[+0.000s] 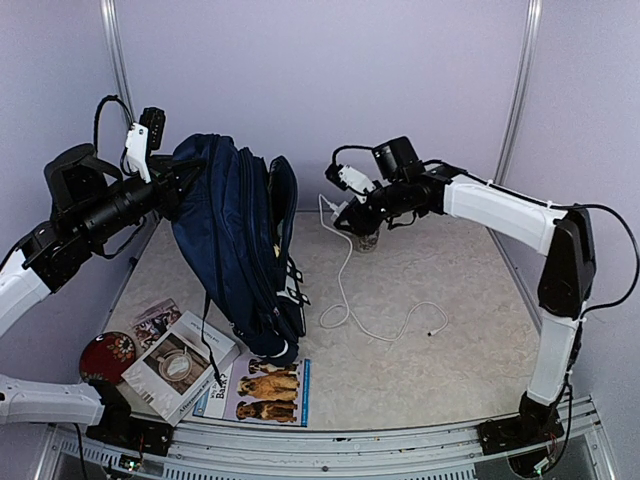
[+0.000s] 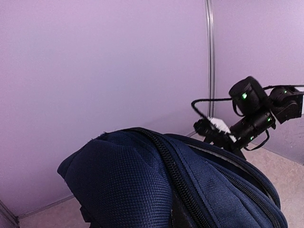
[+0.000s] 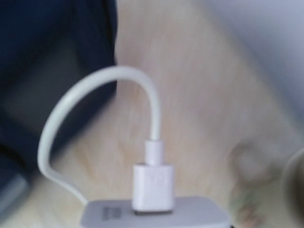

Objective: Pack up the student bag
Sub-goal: Pick up the charger from the center of the board, then place the charger in the upper front pocket of the bag.

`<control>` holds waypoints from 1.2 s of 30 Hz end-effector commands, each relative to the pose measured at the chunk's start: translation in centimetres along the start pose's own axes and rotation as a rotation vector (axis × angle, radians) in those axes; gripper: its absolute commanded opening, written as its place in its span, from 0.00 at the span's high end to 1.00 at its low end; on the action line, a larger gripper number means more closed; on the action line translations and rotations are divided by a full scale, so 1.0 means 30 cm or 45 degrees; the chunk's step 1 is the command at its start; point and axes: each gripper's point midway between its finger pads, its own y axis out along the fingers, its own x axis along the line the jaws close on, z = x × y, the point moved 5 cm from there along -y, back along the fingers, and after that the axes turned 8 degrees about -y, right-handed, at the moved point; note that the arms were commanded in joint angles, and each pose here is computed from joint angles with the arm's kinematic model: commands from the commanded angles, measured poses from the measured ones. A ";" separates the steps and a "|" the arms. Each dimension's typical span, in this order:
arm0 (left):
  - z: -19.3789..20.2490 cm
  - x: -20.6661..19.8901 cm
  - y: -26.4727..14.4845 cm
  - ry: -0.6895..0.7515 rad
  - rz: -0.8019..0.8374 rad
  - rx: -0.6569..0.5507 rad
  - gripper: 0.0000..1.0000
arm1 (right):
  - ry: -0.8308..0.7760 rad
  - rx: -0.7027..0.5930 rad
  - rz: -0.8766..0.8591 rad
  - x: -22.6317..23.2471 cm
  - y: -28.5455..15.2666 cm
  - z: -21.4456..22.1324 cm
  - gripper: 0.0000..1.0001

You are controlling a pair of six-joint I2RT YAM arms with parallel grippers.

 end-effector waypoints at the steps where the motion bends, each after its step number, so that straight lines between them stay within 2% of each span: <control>1: -0.137 -0.009 -0.029 0.038 0.028 -0.236 1.00 | 0.000 -0.400 0.052 -0.034 -0.256 -0.211 0.73; 3: -0.130 -0.013 -0.021 0.033 0.042 -0.224 1.00 | -0.017 -0.553 0.047 -0.024 -0.375 -0.281 0.73; 8: -0.123 -0.025 -0.008 0.018 0.085 -0.207 1.00 | -0.070 -0.949 -0.165 0.058 -0.590 -0.435 0.75; 13: -0.121 -0.047 0.009 -0.008 0.155 -0.190 1.00 | -0.144 -1.178 -0.218 0.098 -0.767 -0.573 0.76; 20: -0.091 -0.060 0.031 -0.011 0.194 -0.143 1.00 | -0.119 -1.316 0.179 -0.025 -0.986 -0.687 0.81; 27: -0.010 -0.122 0.096 -0.008 0.291 -0.035 1.00 | -0.177 -1.488 0.444 -0.086 -1.190 -0.775 0.82; 36: 0.135 -0.216 0.191 -0.060 0.381 0.104 1.00 | -0.271 -1.723 0.803 -0.108 -1.411 -0.781 0.91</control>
